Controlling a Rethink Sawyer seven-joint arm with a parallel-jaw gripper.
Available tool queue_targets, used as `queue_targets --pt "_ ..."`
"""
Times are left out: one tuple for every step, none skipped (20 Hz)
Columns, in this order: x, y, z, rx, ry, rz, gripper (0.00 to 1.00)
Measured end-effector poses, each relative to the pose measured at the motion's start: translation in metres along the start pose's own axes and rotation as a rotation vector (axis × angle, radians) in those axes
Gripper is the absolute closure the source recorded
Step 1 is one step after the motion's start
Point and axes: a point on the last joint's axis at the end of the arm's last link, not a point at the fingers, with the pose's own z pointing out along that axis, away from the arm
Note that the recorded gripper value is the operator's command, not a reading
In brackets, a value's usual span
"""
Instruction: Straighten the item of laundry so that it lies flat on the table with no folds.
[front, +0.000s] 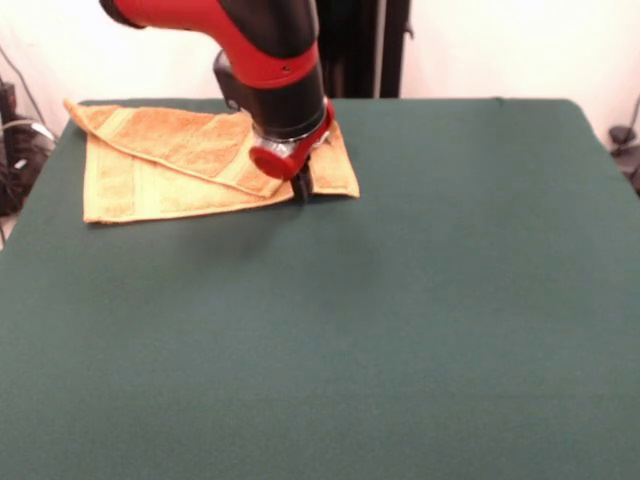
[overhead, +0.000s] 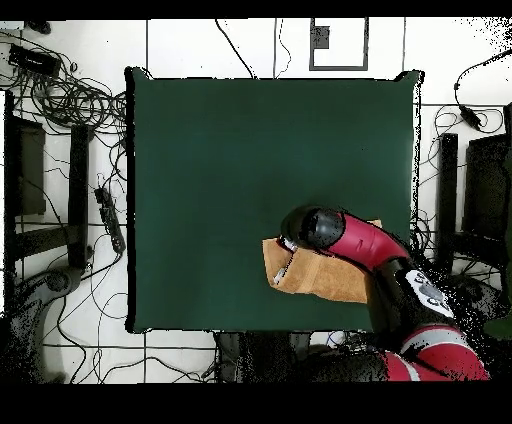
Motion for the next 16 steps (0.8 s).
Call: queue_targets --pt "0.001 0.002 0.0 -0.007 0.008 0.001 1.0" --pt "0.002 0.004 0.0 -0.013 0.017 0.001 1.0" --pt "0.003 0.006 -0.002 -0.019 0.03 0.001 1.0" --pt "0.004 0.007 -0.003 -0.021 0.035 0.0 1.0" --pt "0.004 0.008 -0.007 -0.023 0.041 0.0 1.0" --pt "0.003 0.008 -0.012 -0.023 0.045 0.0 1.0" --pt "0.002 0.007 -0.018 -0.02 0.046 0.002 1.0" --pt "0.001 0.006 -0.022 -0.015 0.045 0.002 1.0" --pt "-0.001 0.005 -0.027 -0.006 0.042 0.004 1.0" --pt "-0.003 0.001 -0.041 0.015 0.033 0.011 1.0" --pt "-0.003 0.0 -0.045 0.022 0.03 0.013 1.0" --pt "-0.003 -0.001 -0.049 0.028 0.028 0.015 1.0" --pt "-0.004 -0.002 -0.054 0.036 0.025 0.018 1.0" --pt "-0.004 -0.004 -0.06 0.046 0.021 0.021 1.0" --pt "-0.006 -0.007 -0.069 0.061 0.015 0.026 1.0" --pt "-0.006 -0.008 -0.073 0.066 0.011 0.029 1.0"
